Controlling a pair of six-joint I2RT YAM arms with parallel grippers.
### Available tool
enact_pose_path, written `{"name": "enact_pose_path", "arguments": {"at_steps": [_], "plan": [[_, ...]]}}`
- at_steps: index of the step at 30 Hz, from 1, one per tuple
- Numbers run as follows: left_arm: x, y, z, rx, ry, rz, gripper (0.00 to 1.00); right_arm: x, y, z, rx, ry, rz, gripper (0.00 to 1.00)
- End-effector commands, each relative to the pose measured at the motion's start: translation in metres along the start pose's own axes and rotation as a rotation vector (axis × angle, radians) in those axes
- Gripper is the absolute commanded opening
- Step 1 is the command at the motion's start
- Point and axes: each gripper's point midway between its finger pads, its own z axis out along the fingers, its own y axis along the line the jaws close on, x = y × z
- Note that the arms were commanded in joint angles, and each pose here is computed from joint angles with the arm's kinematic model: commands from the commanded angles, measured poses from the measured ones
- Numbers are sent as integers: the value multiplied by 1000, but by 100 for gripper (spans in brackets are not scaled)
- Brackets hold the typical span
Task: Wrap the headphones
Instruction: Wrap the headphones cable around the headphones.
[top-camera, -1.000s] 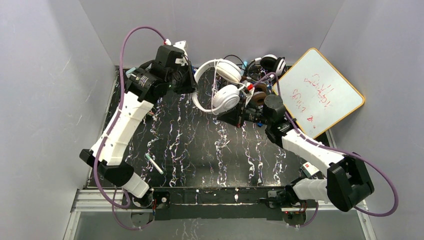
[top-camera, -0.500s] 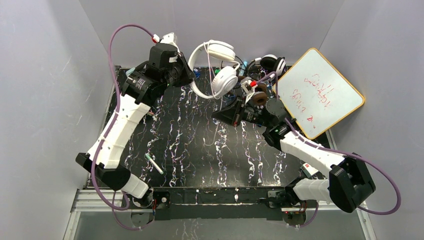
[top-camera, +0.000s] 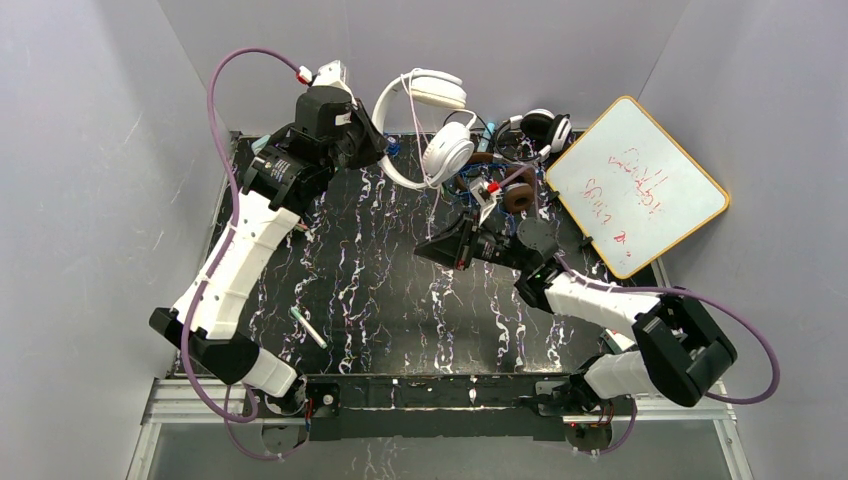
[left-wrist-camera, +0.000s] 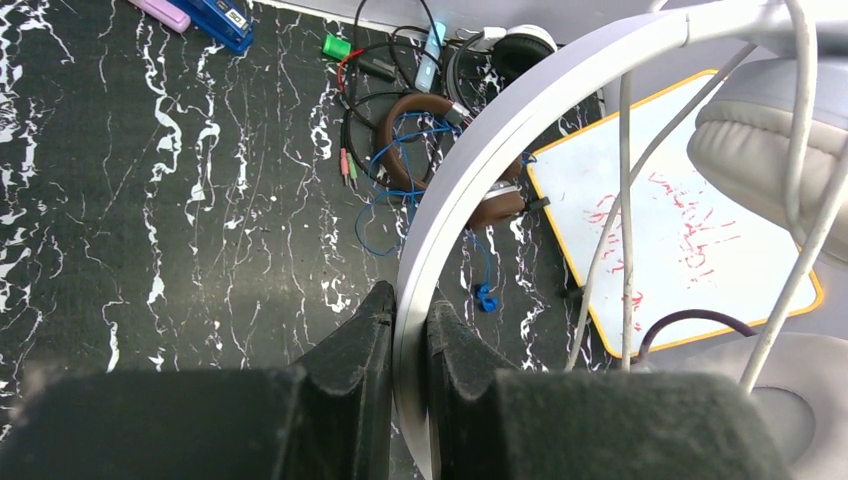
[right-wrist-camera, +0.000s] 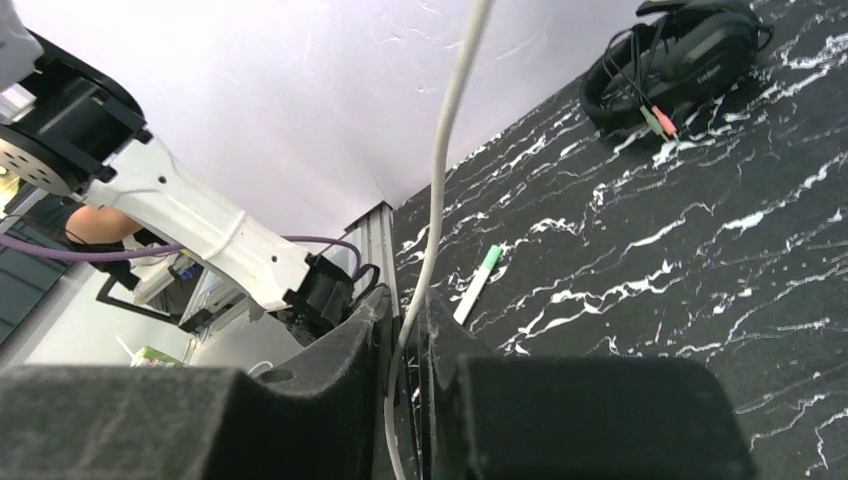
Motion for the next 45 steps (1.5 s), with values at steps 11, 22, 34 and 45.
{"name": "enact_pose_path", "arguments": {"at_steps": [11,22,34,45], "plan": [[-41,12,-25,-55,-180,0,0,27,16,-7,-51,-13,12,24],[-33,25,-15,-110,-177,14,0,45,48,-9,-112,42,34,1],[14,77,17,-260,-169,103,0,-2,73,17,-31,66,8,8],[91,86,31,-129,24,171,0,-40,32,53,178,-15,-6,8]]}}
